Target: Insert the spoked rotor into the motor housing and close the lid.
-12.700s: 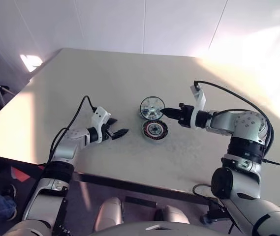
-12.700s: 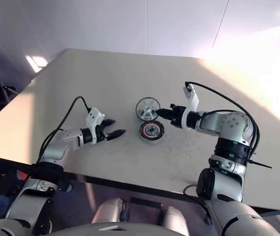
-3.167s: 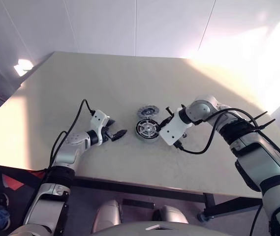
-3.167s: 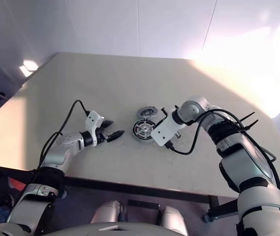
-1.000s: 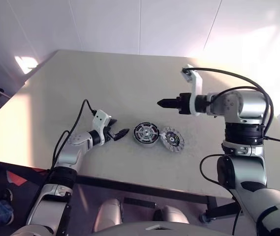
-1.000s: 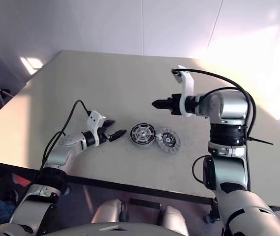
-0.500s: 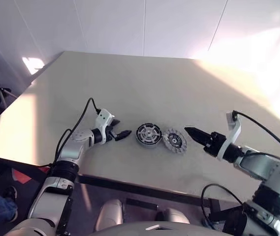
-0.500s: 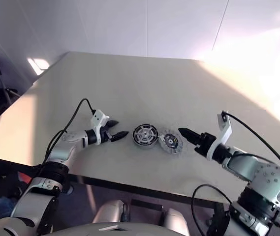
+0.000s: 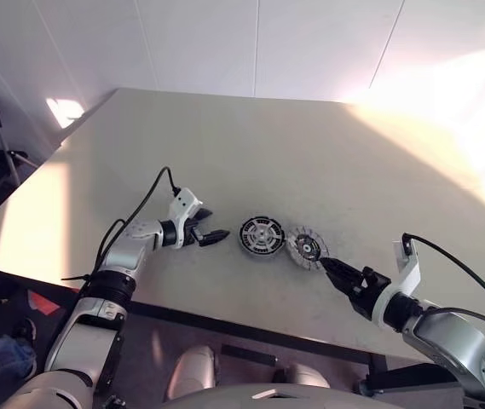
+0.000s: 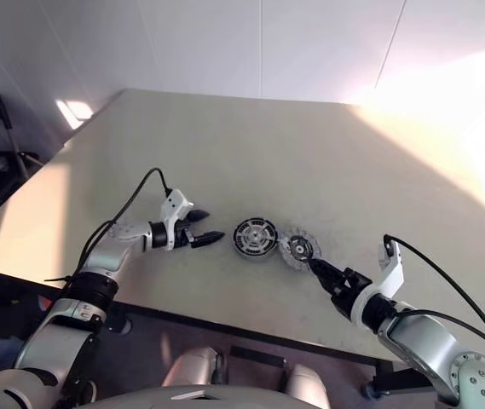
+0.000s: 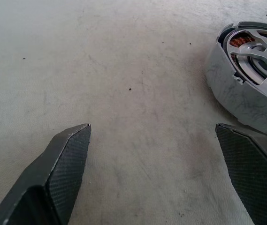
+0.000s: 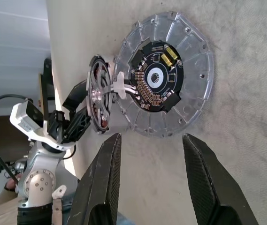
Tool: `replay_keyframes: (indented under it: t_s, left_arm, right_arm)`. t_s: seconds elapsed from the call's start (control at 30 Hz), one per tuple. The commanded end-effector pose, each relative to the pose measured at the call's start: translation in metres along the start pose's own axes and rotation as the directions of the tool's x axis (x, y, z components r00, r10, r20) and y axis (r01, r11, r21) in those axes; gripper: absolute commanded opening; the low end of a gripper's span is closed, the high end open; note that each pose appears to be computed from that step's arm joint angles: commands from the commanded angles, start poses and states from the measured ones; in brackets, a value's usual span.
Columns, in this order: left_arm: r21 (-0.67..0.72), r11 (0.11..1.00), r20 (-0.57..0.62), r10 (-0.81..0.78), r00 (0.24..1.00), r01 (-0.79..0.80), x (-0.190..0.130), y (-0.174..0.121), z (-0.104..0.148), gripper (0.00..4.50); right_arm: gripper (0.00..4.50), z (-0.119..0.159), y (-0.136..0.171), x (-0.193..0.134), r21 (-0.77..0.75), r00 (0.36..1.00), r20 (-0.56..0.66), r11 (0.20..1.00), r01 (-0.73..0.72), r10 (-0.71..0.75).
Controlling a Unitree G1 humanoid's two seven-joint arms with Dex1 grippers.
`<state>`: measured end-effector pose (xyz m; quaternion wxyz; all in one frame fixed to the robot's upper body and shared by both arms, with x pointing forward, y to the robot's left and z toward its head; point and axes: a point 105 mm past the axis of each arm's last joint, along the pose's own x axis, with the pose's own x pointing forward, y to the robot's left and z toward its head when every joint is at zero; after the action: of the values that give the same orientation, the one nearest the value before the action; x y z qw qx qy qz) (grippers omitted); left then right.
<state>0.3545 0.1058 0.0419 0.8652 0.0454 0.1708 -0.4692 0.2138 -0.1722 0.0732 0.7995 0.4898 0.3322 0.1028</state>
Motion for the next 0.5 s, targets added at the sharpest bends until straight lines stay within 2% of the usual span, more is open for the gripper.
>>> replay_keyframes:
  t_s: [0.03,0.5]
  left_arm:
    - [-0.003,1.0,-0.044,-0.017,0.999,0.017,0.003,-0.002,-0.008,4.5]
    - [0.011,1.0,-0.042,0.004,0.999,-0.004,-0.001,0.003,-0.006,4.5]
  right_arm:
    - [2.3,-0.002,0.01,-0.001,0.001,0.999,0.006,0.999,-0.032,0.032]
    - [2.3,-0.005,-0.006,0.013,0.012,0.997,-0.045,0.998,0.057,-0.056]
